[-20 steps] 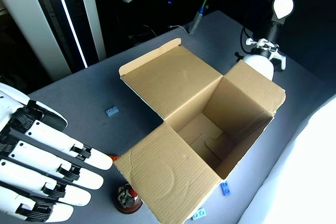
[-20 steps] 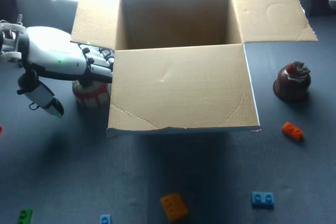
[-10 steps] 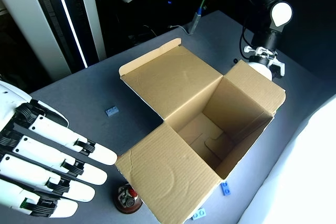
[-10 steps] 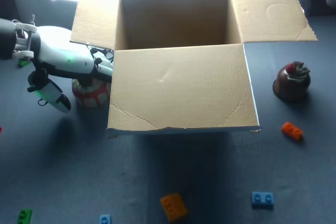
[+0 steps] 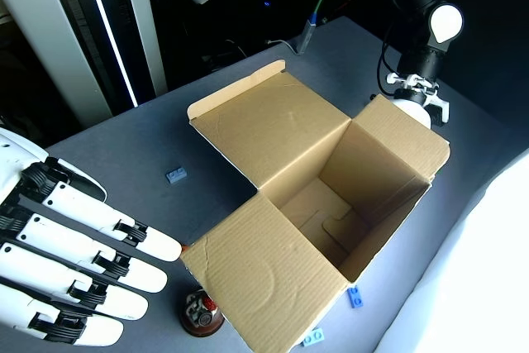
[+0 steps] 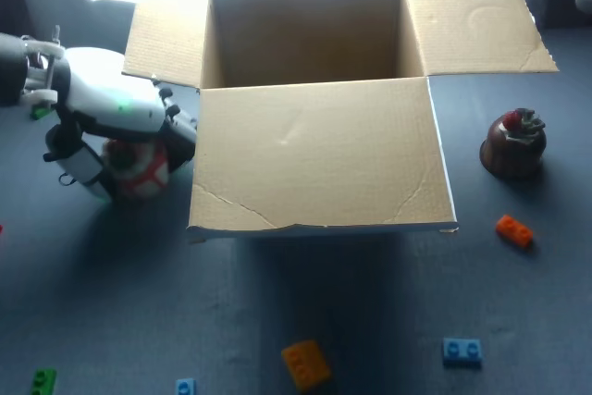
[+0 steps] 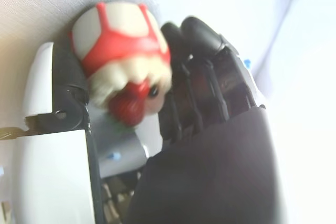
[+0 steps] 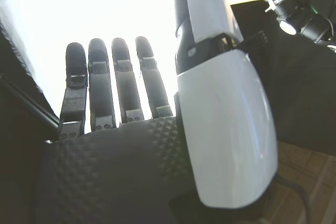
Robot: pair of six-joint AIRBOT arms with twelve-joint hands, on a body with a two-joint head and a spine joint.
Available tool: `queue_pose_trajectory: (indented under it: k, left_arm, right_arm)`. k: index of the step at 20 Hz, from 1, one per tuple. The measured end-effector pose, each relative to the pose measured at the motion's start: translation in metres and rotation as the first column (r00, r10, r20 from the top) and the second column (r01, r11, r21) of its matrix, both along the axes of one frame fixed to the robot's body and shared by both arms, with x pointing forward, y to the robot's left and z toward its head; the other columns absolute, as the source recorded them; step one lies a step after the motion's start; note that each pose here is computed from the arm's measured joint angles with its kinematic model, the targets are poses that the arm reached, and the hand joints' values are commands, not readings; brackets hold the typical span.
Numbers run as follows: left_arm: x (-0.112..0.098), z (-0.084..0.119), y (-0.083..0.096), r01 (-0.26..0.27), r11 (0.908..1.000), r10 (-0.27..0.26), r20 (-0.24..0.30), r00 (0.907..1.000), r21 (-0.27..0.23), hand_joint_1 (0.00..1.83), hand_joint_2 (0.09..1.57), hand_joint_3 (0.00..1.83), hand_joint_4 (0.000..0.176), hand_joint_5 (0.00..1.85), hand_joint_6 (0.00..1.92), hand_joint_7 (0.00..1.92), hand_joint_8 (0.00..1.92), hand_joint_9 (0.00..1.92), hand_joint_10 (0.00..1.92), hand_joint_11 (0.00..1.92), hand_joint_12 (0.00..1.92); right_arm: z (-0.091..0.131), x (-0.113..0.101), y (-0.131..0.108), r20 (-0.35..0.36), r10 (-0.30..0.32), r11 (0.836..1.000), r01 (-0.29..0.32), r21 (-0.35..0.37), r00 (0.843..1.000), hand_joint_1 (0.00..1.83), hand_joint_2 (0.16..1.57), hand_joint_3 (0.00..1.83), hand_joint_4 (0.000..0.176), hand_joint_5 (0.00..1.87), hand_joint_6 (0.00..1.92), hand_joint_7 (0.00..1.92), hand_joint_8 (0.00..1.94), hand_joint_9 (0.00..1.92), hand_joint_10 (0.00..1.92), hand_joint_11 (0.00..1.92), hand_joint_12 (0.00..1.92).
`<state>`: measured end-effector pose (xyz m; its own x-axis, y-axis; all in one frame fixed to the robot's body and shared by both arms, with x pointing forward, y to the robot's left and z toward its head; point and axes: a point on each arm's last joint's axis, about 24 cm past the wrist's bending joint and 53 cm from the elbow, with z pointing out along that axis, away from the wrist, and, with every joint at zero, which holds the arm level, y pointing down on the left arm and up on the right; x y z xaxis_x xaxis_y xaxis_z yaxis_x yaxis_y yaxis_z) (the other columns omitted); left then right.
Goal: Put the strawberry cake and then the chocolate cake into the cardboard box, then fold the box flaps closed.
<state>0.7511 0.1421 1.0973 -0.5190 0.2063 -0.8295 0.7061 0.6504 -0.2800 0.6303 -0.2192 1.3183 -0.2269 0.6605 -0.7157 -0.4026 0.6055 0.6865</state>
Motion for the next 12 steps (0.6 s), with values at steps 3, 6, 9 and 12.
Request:
queue_pose_trajectory:
  k: [3, 6, 9, 12]
  left_arm:
    - [-0.004, 0.000, 0.006, -0.004, 1.0000, 0.004, -0.007, 1.0000, 0.001, 1.28, 1.31, 0.01, 0.000, 0.51, 1.52, 0.53, 1.66, 0.71, 1.71, 0.82, 1.85]
    - [-0.011, -0.008, 0.007, 0.001, 0.9999, -0.001, -0.027, 0.9996, 0.011, 1.29, 1.31, 0.00, 0.000, 0.51, 1.53, 0.55, 1.65, 0.72, 1.66, 0.81, 1.80]
    - [-0.016, -0.001, 0.012, -0.004, 0.9998, 0.003, -0.038, 0.9993, -0.019, 1.30, 1.30, 0.00, 0.000, 0.54, 1.47, 0.58, 1.61, 0.75, 1.62, 0.81, 1.74]
    - [-0.014, 0.006, 0.030, -0.038, 0.9989, 0.037, -0.037, 0.9986, -0.026, 1.31, 1.28, 0.00, 0.000, 0.57, 1.40, 0.60, 1.60, 0.76, 1.63, 0.79, 1.75]
  right_arm:
    - [0.000, 0.000, 0.000, 0.001, 0.001, 1.000, -0.001, 0.000, 1.000, 0.94, 1.10, 0.01, 0.000, 0.28, 0.01, 0.25, 0.00, 0.28, 0.00, 0.00, 0.79]
    - [0.000, 0.000, 0.000, 0.000, 0.000, 1.000, 0.000, 0.000, 1.000, 0.97, 1.08, 0.00, 0.000, 0.30, 0.01, 0.27, 0.01, 0.29, 0.01, 0.00, 0.77]
    - [0.000, 0.000, 0.000, 0.001, 0.000, 1.000, 0.000, -0.001, 1.000, 0.95, 1.09, 0.00, 0.000, 0.29, 0.00, 0.27, 0.01, 0.30, 0.01, 0.00, 0.76]
    - [0.000, 0.000, 0.000, 0.002, 0.000, 1.000, 0.000, -0.001, 1.000, 0.92, 1.08, 0.00, 0.000, 0.28, 0.00, 0.26, 0.00, 0.31, 0.01, 0.00, 0.80]
